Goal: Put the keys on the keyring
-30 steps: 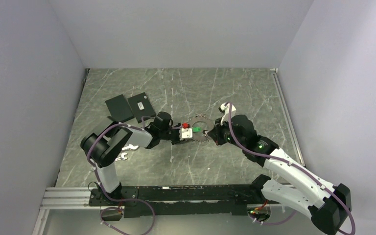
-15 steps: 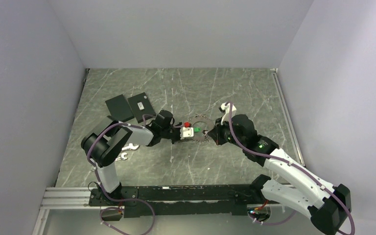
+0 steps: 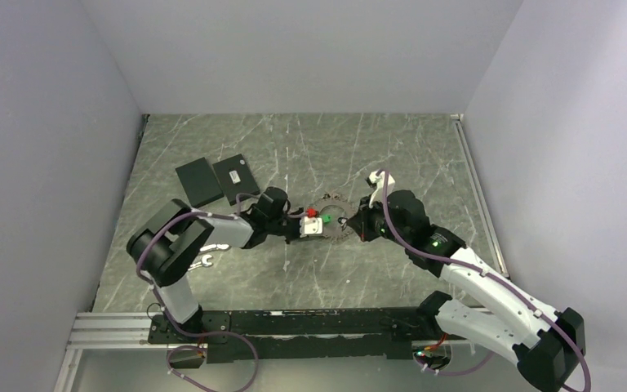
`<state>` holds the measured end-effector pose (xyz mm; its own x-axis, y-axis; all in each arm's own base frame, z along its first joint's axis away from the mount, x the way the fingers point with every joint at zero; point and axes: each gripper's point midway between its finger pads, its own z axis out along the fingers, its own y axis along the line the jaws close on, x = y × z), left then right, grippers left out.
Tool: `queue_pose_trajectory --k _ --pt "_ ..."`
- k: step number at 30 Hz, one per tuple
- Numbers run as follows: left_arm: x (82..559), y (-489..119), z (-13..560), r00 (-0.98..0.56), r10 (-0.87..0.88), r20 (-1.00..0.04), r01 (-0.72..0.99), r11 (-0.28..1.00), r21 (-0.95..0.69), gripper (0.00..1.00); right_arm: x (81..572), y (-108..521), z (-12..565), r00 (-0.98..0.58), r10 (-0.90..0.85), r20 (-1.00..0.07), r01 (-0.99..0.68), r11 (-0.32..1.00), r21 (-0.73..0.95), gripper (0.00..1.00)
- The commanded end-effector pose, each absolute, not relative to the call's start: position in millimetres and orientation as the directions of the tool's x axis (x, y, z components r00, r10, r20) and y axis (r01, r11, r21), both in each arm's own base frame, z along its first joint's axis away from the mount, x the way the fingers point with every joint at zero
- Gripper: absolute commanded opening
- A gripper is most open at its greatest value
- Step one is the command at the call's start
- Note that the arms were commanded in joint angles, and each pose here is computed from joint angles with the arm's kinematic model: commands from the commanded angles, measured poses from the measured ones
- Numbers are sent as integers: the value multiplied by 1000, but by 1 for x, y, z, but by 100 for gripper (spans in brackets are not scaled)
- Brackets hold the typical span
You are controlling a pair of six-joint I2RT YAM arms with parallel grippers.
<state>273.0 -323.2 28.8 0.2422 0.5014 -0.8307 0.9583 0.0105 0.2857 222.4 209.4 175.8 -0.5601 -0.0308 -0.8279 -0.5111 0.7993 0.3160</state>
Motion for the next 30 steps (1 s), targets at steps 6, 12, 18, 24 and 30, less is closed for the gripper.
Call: queue_pose_trajectory --k 6,12,18,24,30 --pt "254 -330 99 385 445 -809 907 -19 421 0 228 213 204 -490 28 -872 -541 774 329 0" --pt "237 -327 130 434 449 -781 880 -27 474 0 223 216 228 -434 50 -899 -590 739 325 0" --pt "216 -320 179 468 412 -781 862 -18 507 0 210 230 260 -350 50 -936 -712 635 300 0" --pt "189 -306 218 501 344 -794 851 -28 525 0 206 239 285 -287 52 -957 -773 577 263 0" --pt "169 -288 230 515 367 -774 849 -94 520 0 203 248 309 -220 66 -973 -823 524 221 0"
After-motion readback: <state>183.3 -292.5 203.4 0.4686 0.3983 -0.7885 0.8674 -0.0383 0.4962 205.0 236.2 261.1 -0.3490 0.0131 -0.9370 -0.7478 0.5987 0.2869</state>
